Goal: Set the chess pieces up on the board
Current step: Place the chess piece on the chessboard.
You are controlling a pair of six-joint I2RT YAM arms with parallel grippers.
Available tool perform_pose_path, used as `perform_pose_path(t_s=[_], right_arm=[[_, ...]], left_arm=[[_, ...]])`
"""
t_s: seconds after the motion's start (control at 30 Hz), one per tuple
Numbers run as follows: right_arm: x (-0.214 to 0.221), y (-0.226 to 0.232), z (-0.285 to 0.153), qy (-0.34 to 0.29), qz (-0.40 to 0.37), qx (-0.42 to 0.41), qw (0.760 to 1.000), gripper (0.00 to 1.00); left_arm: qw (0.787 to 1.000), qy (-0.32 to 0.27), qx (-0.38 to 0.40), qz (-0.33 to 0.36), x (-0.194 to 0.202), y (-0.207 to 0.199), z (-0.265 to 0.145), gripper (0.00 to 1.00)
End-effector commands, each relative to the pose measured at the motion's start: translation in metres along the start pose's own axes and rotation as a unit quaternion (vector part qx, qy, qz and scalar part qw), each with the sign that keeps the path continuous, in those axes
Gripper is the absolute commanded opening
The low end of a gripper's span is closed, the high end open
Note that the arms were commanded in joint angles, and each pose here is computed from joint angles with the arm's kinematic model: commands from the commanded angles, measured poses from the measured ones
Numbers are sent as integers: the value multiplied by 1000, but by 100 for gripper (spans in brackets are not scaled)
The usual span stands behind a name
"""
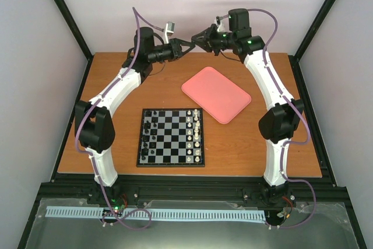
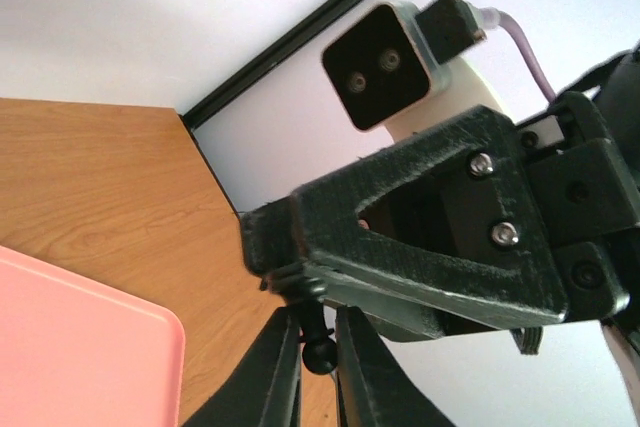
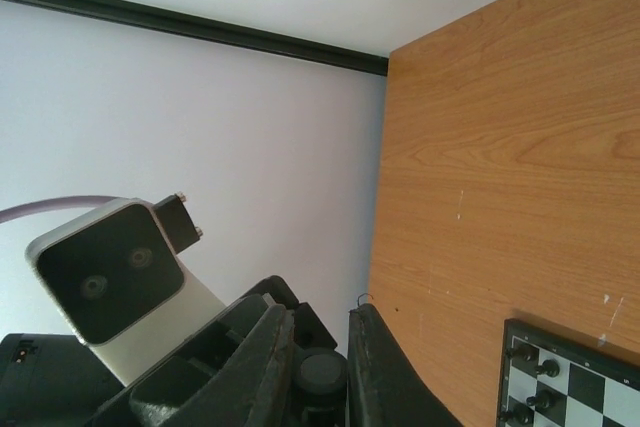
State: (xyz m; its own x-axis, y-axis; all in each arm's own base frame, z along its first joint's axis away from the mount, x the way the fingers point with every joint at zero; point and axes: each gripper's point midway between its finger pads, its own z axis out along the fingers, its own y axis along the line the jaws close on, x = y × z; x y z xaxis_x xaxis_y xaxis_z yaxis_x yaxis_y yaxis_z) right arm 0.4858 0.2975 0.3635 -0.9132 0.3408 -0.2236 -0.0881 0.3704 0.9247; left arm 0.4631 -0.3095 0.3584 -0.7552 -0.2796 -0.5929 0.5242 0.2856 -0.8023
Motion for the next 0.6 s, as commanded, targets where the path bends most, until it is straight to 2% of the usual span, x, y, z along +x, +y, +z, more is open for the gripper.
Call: perform_pose_path(t_s=[0.0,0.03,0.37,0.47,0.57], right_arm=[[10,22,-13,2,-17,-9,1000,14],[10,21,-13,3,-17,-9,1000,14],[15,15,-13,5,-20,1,1000,14],[15,15,-14,4,-23,4,1000,14],[15,12,-12,5,-23,7,1000,22]], left_arm=[[999,-18,25,32,-18,-26,-2,4],[999,-18,24,30,-18,-25,-2,1],[998,-43,28,45,-33,-35,-10,1],[997,-35,36,57,-30,-40,-12,1],[997,-25,31,64,-26,-41,-14,1]])
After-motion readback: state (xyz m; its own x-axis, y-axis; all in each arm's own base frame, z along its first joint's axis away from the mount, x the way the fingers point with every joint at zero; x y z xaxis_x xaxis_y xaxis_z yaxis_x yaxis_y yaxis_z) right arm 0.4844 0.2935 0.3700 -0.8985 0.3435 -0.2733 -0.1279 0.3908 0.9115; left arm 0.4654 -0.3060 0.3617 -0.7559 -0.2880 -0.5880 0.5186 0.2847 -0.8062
